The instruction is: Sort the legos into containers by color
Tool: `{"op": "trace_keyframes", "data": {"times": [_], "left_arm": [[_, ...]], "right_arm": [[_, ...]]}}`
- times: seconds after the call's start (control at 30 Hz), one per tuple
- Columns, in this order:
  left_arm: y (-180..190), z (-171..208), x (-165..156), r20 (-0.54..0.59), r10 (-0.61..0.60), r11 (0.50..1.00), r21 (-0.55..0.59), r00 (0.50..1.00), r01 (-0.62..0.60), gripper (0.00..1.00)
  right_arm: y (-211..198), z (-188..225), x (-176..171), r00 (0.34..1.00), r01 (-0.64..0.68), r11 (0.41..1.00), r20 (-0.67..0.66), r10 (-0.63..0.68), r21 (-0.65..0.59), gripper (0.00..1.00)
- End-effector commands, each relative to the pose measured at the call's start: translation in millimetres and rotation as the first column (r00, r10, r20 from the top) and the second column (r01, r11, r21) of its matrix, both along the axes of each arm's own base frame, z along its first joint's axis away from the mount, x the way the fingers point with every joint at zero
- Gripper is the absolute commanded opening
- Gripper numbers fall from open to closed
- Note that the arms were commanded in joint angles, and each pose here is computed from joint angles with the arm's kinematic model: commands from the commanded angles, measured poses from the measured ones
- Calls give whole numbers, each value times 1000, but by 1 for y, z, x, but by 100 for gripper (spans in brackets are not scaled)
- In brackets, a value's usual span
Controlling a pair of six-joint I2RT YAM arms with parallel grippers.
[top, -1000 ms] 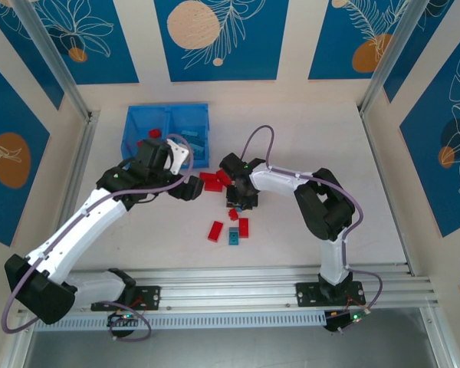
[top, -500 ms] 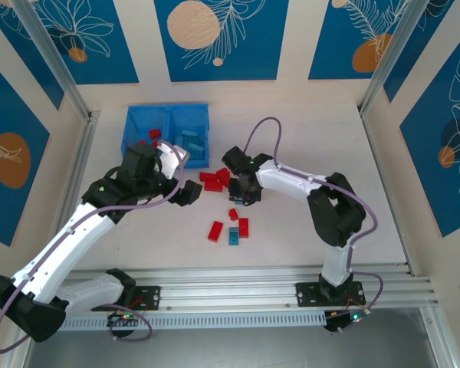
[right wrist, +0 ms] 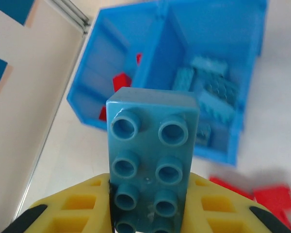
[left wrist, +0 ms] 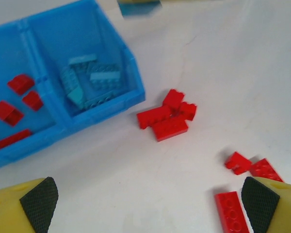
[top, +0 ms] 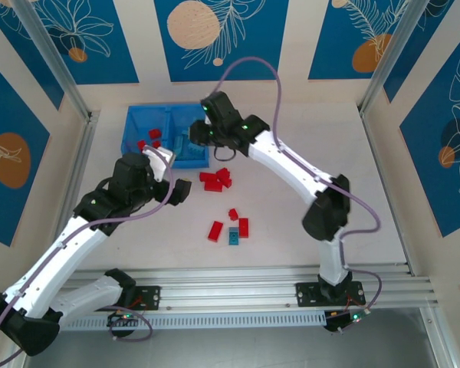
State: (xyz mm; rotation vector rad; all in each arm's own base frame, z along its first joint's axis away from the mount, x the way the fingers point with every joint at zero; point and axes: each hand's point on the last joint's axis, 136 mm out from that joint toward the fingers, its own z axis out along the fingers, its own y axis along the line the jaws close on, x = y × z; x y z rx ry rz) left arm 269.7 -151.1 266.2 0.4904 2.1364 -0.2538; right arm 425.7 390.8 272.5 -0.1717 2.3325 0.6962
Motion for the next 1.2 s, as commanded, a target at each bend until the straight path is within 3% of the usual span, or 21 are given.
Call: {"op": "trace_keyframes", "data": {"times": [0.0, 0.13, 0.3, 0.43, 0.5, 0.6, 0.93, 1.07, 1.17], "left_arm": [[12, -3, 3, 6, 108, 994, -33, 994, -108, 100], [22, -14, -2, -11, 156, 987, -32, 988, -157, 100], [39, -10, -5, 31, 215, 977, -16, 976, -214, 100], [41, -13, -8, 25, 213, 977, -7, 977, -213, 100], [40, -15, -10, 14, 211, 977, -9, 977, -211, 100], [39, -16, -10, 8, 212, 977, -14, 977, -211, 100], [28, -20, -4, -7, 175, 984, -25, 985, -175, 100], [-3, -22, 2, -38, 55, 995, -78, 998, -58, 100], [-37, -41, 8, -168, -64, 993, -108, 984, 46, 100]], "right_arm": [[8, -39, 33, 1000, -10, 996, -30, 8, -91, 24], [30, -65, 63, 999, -38, 996, -18, 37, -82, 24], [68, -96, 69, 987, -158, 987, -12, 158, 5, 24], [83, -111, 68, 984, -164, 984, -56, 167, 65, 30], [88, -111, 67, 984, -166, 983, -52, 170, 81, 38], [91, -100, 65, 985, -164, 982, -36, 168, 98, 48], [73, -11, 34, 977, -210, 964, -8, 214, 161, 55], [35, 34, 13, 981, -175, 967, -45, 187, 185, 62], [-5, 54, 0, 988, -110, 973, -88, 130, 202, 68]]}}
